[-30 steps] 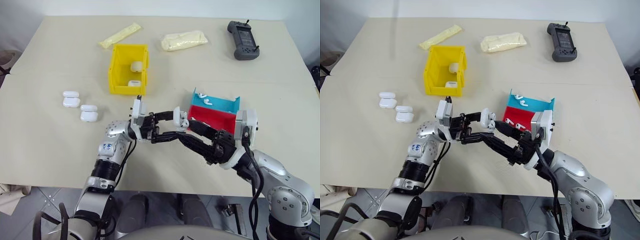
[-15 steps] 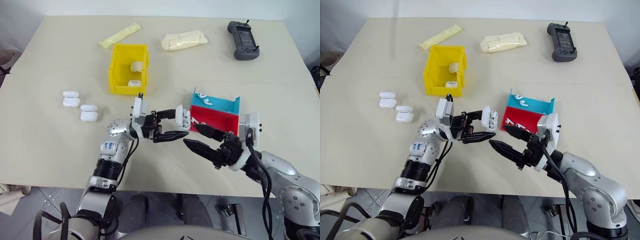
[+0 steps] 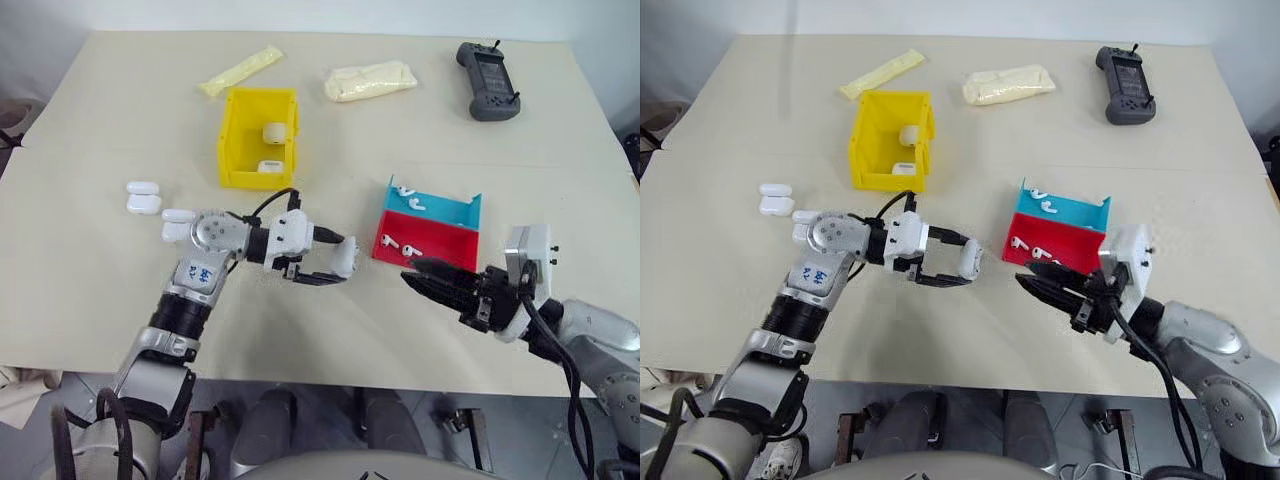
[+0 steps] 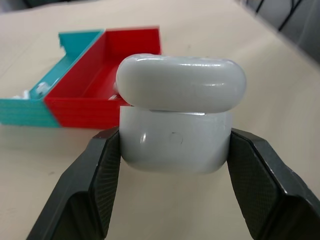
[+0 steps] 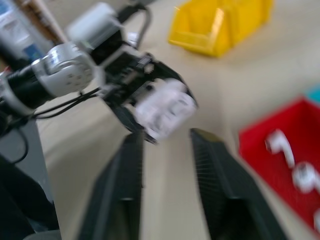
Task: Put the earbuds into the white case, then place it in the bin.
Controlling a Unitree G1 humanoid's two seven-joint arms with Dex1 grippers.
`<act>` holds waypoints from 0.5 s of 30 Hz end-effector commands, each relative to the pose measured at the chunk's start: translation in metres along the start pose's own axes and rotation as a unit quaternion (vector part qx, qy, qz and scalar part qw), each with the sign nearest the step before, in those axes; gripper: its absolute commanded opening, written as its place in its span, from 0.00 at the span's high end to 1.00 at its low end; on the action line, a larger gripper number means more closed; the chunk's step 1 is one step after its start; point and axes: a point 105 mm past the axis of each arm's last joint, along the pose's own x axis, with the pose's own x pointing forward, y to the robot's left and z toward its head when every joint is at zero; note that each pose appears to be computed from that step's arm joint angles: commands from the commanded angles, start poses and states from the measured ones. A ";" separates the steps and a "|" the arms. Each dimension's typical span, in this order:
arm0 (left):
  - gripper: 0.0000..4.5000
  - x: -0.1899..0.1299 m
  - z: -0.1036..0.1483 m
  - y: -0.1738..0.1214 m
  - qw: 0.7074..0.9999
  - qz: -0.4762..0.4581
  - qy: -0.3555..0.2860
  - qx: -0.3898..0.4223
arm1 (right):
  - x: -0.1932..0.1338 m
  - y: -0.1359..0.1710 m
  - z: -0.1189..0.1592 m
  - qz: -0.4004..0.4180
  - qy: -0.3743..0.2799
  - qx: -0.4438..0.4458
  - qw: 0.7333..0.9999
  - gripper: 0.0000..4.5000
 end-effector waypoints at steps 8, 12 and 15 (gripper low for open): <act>0.37 0.016 0.019 -0.002 0.999 -0.001 -0.033 0.002 | 0.046 0.000 0.009 0.021 0.018 -0.017 0.999 1.00; 0.37 0.018 0.018 -0.007 0.999 -0.010 -0.034 0.009 | 0.052 -0.009 0.004 0.009 0.034 -0.016 0.999 1.00; 0.37 0.017 0.019 -0.008 0.999 -0.010 -0.039 0.004 | 0.051 -0.014 -0.001 0.000 0.051 -0.021 0.998 1.00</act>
